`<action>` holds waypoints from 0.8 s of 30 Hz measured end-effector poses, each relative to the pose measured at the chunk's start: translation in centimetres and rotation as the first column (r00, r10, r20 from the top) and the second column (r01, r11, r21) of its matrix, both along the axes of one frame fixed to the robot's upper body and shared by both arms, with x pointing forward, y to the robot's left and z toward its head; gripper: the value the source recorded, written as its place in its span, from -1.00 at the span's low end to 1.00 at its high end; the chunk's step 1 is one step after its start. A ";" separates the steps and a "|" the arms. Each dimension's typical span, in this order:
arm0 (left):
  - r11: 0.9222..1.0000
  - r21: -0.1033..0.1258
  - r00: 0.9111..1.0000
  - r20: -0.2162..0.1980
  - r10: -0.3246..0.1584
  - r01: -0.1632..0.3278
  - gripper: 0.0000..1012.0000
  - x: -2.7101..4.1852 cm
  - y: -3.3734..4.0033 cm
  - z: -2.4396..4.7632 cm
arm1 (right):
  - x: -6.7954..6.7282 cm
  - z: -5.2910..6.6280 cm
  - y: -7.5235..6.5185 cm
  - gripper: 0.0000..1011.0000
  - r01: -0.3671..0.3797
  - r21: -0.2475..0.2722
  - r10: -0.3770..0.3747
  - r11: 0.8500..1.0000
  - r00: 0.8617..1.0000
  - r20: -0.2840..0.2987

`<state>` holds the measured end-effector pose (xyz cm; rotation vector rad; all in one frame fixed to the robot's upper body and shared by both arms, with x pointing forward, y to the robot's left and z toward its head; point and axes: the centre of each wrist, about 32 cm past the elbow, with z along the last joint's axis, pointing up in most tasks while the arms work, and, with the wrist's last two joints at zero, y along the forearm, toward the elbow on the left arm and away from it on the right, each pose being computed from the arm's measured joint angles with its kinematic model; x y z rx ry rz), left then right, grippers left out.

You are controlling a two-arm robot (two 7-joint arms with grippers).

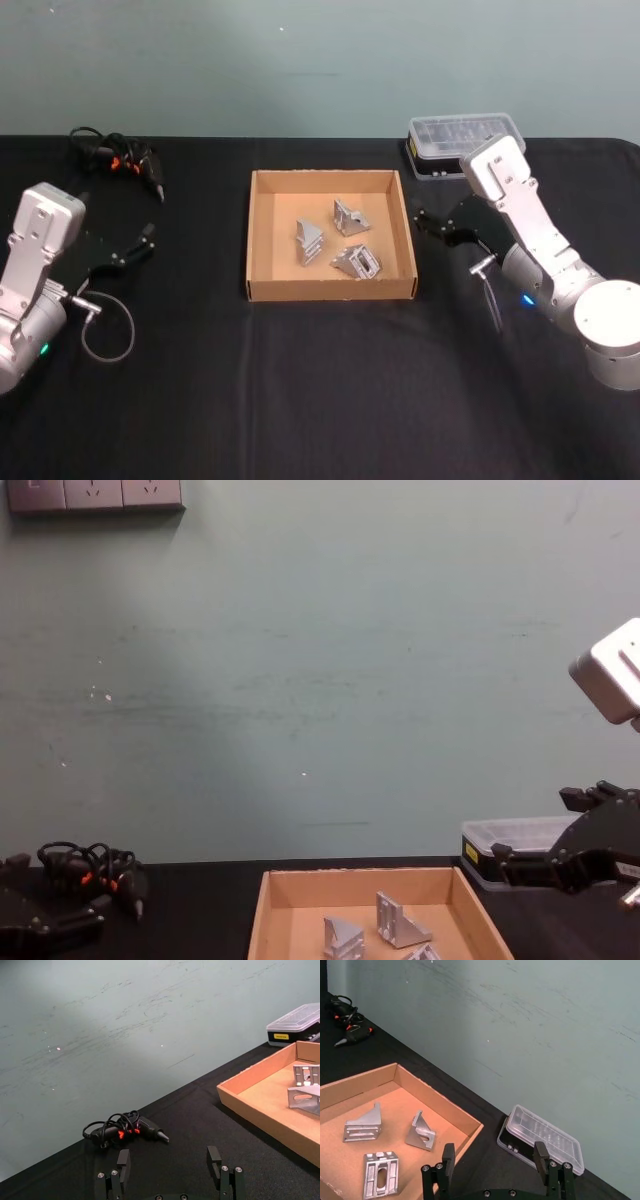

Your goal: Use one hand to pick up the angle iron from the table and place it into the box.

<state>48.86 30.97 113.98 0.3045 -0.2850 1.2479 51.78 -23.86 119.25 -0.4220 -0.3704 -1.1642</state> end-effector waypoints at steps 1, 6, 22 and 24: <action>1.000 0.000 1.000 0.000 0.000 0.000 0.98 0.00 0.00 0.00 | 0.0 0.0 0.0 0.98 -0.001 0.000 0.001 1.000 1.000 0.000; 1.000 0.000 1.000 0.000 0.000 0.000 0.98 0.00 0.00 0.00 | 0.0 0.0 0.0 0.98 -0.004 0.000 0.004 1.000 1.000 0.000; 1.000 0.000 1.000 0.000 0.000 0.000 0.98 0.00 0.00 0.00 | 0.1 0.0 0.0 0.98 -0.007 0.001 0.007 1.000 1.000 -0.001; 1.000 0.000 1.000 0.000 0.000 0.000 0.98 0.00 0.00 0.00 | 0.1 0.1 0.0 0.98 -0.007 0.001 0.007 1.000 1.000 -0.001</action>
